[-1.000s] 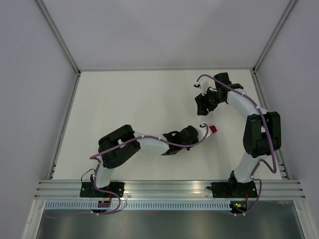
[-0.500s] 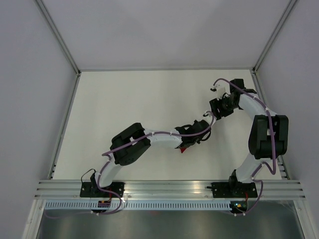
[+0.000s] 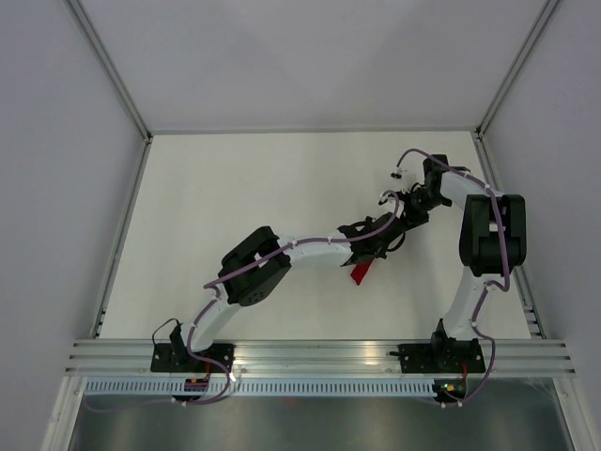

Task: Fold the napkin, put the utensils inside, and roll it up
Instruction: Roll the napkin with the utensil

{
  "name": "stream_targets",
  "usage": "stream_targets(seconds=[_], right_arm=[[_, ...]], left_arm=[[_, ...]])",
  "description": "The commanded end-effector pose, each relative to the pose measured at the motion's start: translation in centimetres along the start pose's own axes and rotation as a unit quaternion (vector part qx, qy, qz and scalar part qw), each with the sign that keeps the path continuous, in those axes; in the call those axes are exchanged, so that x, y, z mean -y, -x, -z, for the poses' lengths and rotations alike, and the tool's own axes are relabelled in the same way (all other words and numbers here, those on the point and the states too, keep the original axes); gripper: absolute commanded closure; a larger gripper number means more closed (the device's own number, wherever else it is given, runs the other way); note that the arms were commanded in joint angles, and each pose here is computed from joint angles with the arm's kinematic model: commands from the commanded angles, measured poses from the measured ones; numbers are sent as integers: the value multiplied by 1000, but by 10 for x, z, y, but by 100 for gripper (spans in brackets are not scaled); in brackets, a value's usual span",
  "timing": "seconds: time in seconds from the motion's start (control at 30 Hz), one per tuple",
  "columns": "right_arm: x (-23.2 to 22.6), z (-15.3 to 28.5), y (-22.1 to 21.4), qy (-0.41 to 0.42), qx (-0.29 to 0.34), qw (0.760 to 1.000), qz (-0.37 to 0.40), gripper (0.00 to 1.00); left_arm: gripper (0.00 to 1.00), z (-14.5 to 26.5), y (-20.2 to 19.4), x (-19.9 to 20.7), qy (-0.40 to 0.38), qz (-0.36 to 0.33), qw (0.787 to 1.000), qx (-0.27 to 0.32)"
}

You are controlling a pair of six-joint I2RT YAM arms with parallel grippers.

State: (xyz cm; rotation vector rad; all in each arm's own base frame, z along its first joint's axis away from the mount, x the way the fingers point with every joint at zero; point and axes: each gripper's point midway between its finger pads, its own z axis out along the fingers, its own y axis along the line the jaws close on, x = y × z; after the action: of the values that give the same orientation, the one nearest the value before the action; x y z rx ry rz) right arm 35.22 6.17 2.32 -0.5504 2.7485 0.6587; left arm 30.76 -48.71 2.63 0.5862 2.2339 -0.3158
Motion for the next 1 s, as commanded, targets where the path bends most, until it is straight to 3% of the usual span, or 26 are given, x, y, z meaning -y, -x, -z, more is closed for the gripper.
stream_targets(seconds=[0.0,0.5,0.7,0.97], right_arm=[[-4,-1,21,18,14,999,-30,37],[-1,-32,72,-5,29,999,-39,38],[5,-39,82,-8,37,999,-32,39],[4,-42,92,-18,43,999,-13,39]], left_arm=[[93,-16,-86,-17,26,12,991,-127],[81,-21,-67,-11,6,67,990,-124],[65,-20,-66,-8,1,73,989,-125],[57,-18,-56,-4,-13,81,989,-122]])
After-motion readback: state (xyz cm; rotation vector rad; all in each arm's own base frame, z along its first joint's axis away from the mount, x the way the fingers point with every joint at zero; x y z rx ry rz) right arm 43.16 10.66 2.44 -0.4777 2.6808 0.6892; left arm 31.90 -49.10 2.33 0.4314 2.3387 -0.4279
